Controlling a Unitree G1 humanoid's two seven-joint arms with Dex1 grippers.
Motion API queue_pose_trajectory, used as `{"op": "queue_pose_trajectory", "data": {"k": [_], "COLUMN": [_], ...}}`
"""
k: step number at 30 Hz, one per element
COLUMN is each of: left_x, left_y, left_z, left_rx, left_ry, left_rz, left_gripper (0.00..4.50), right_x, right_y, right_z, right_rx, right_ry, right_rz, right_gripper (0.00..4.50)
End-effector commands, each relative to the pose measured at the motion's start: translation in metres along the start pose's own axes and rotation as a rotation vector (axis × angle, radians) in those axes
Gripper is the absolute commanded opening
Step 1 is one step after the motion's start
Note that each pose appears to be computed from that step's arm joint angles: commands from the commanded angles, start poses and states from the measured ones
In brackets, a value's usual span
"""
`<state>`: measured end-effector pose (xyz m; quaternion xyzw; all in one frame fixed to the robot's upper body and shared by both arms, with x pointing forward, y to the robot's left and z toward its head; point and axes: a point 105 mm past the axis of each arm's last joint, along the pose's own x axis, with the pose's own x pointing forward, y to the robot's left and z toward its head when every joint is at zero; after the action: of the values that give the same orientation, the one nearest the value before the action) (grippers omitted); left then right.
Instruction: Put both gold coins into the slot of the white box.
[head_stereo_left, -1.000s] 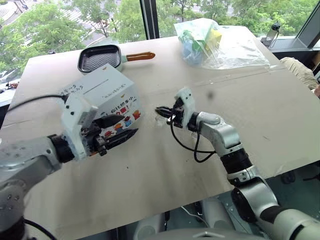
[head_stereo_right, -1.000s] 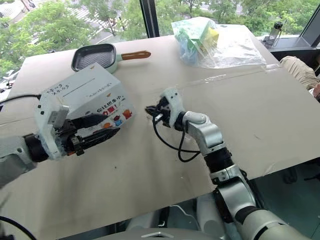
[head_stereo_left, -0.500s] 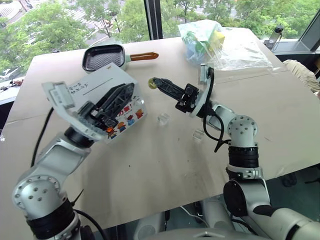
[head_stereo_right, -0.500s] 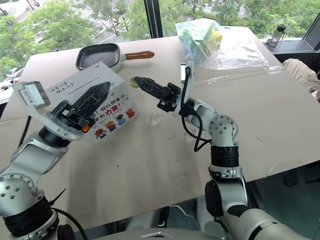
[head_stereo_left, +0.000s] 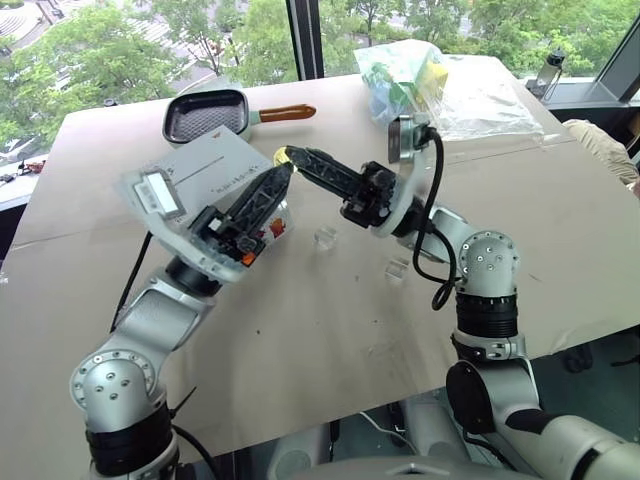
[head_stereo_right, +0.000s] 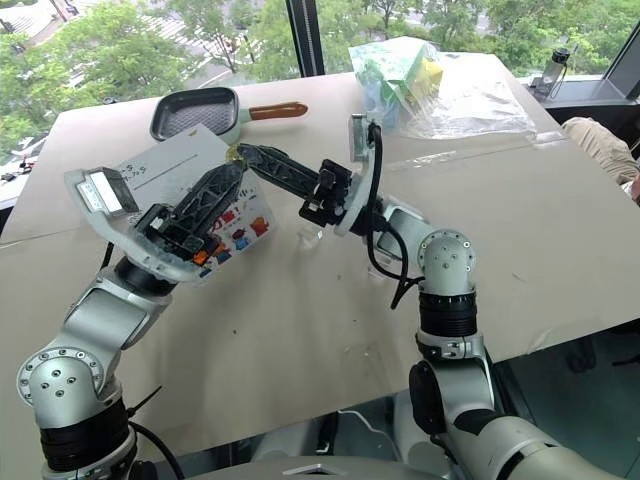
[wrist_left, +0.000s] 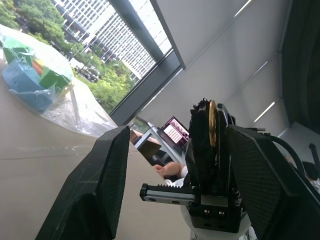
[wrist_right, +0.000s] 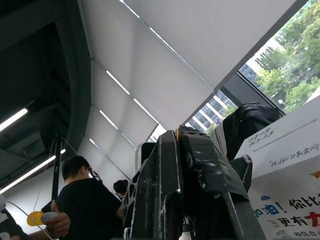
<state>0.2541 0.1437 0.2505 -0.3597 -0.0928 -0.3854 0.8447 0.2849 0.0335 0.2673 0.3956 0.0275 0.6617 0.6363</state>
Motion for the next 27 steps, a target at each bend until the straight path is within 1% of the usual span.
{"op": "queue_pose_trajectory", "data": {"k": [1,2,3,4,5,6,7,14,16,17,18,19,20,21,23,24,25,27], "left_x": [0.000,0.000,0.000,0.000,0.001,0.001,0.002,0.003,0.003,0.003,0.002,0.001,0.000,-0.002,-0.008,-0.009,-0.012,-0.017], "left_y": [-0.017,-0.018,-0.019,-0.020,-0.020,-0.021,-0.021,-0.021,-0.020,-0.020,-0.020,-0.019,-0.018,-0.017,-0.011,-0.010,-0.007,0.006], "left_z": [0.003,0.003,0.003,0.003,0.003,0.002,0.003,0.002,0.003,0.004,0.005,0.007,0.009,0.011,0.017,0.020,0.024,0.036], "left_rx": [0.003,0.001,0.000,-0.002,-0.003,-0.004,-0.005,-0.008,-0.004,0.000,0.008,0.019,0.031,0.052,0.119,0.145,0.181,0.308], "left_ry": [-0.002,-0.002,-0.001,0.001,0.003,0.004,0.001,-0.011,-0.017,-0.020,-0.021,-0.018,-0.014,-0.005,0.041,0.059,0.082,0.170], "left_rz": [-0.086,-0.093,-0.100,-0.106,-0.110,-0.116,-0.119,-0.127,-0.126,-0.125,-0.123,-0.120,-0.114,-0.103,-0.067,-0.055,-0.036,0.049], "left_gripper": [2.55,2.37,2.00,1.37,0.98,0.42,0.05,0.05,0.05,0.00,0.00,0.00,0.00,0.00,0.00,0.00,0.00,0.00], "right_x": [0.008,0.008,0.008,0.008,0.007,0.007,0.007,0.006,0.006,0.005,0.005,0.005,0.004,0.003,-0.001,-0.003,-0.006,-0.011], "right_y": [0.019,0.019,0.020,0.020,0.020,0.021,0.021,0.018,0.017,0.019,0.021,0.022,0.018,0.011,0.001,-0.002,-0.005,-0.010], "right_z": [0.001,0.000,0.000,-0.001,-0.001,-0.002,-0.002,-0.006,-0.004,-0.004,-0.004,-0.003,-0.002,0.000,0.002,0.003,0.004,0.008], "right_rx": [-0.022,-0.022,-0.022,-0.022,-0.022,-0.022,-0.023,-0.039,-0.057,-0.056,-0.054,-0.053,-0.061,-0.071,-0.098,-0.116,-0.141,-0.241], "right_ry": [0.008,0.012,0.017,0.021,0.023,0.027,0.031,0.061,0.051,0.049,0.047,0.044,0.031,0.019,0.018,0.023,0.029,0.058], "right_rz": [0.084,0.085,0.087,0.089,0.091,0.092,0.092,0.081,0.079,0.096,0.110,0.115,0.090,0.046,-0.009,-0.024,-0.036,-0.068], "right_gripper": [0.00,0.00,0.00,0.00,0.00,0.00,0.00,0.00,0.00,0.67,0.98,1.41,2.00,2.40,3.42,3.75,4.28,4.28]}}
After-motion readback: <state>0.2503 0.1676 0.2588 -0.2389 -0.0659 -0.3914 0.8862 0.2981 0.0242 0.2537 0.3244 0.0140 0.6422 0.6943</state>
